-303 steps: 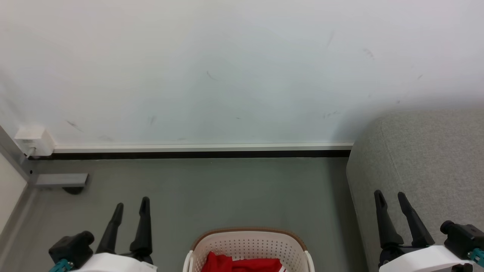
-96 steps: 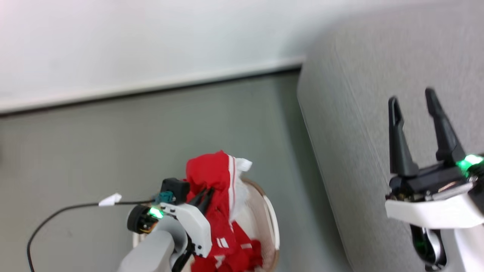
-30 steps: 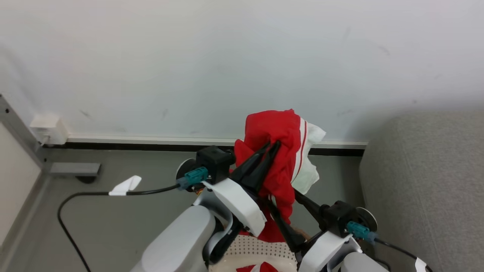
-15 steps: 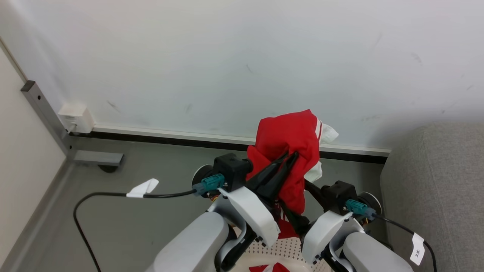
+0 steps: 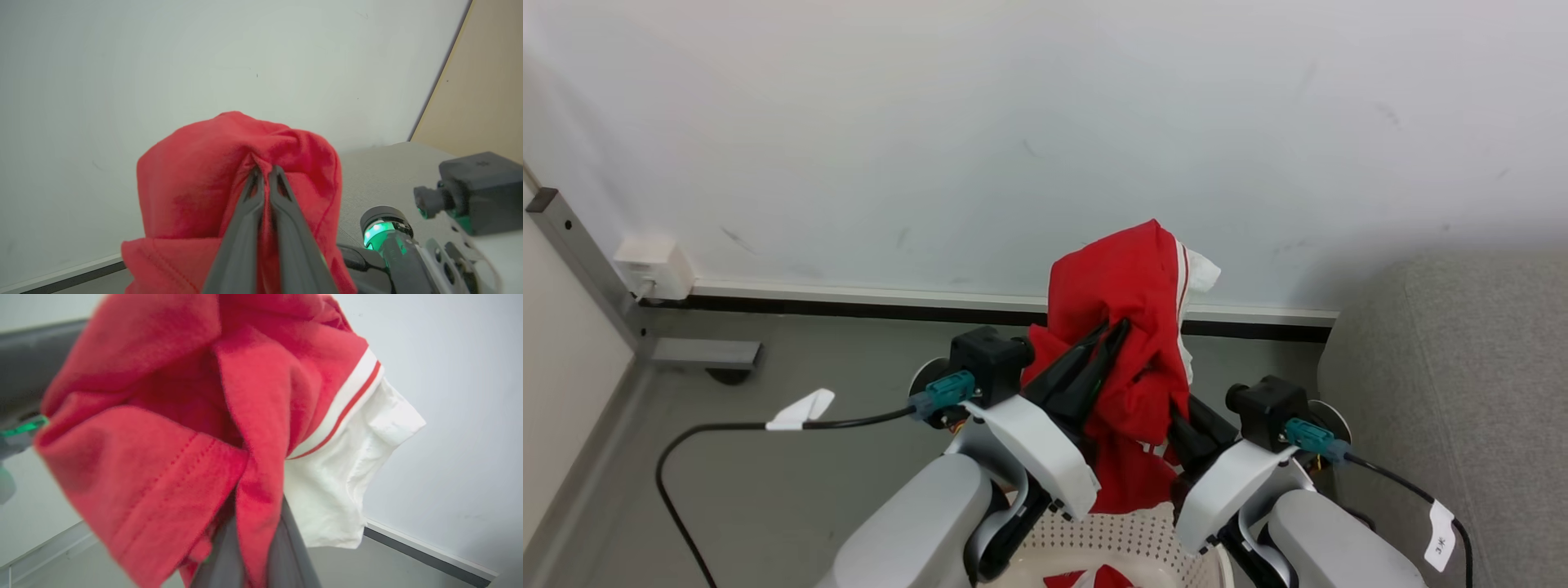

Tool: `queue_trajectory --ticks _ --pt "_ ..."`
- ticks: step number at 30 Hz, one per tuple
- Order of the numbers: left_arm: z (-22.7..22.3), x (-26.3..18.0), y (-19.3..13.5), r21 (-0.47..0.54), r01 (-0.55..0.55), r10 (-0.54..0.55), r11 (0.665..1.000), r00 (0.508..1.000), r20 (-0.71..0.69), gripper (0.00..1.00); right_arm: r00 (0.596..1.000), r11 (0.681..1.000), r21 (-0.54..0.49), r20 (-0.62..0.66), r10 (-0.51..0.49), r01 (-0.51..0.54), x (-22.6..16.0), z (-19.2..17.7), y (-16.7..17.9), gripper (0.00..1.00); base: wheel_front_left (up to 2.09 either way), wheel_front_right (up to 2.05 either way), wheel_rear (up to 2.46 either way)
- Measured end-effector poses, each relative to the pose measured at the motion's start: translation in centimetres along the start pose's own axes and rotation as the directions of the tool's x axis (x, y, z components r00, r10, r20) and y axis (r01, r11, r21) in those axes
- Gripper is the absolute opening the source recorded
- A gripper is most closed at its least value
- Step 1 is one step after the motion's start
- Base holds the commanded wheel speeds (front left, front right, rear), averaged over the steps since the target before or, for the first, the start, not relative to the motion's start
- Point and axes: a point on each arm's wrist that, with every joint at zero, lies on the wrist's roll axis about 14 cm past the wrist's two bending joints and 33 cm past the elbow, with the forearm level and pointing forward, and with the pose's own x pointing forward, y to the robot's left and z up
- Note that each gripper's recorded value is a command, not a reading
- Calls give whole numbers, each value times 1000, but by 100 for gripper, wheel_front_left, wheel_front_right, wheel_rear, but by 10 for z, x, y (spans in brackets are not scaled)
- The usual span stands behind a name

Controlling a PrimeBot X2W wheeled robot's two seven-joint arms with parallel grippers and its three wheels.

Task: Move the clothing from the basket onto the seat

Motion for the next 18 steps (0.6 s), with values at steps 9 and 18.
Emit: queue_trajectory --ticks 9,18 --pt "-8 -1 -2 -10 -1 1 1000 1000 -8 0 995 998 30 73 -65 63 -15 16 -20 0 0 0 0" --pt "-16 -1 -12 -24 20 -21 1000 1000 -17 89 971 991 27 196 -137 134 -38 52 -48 0 0 0 0"
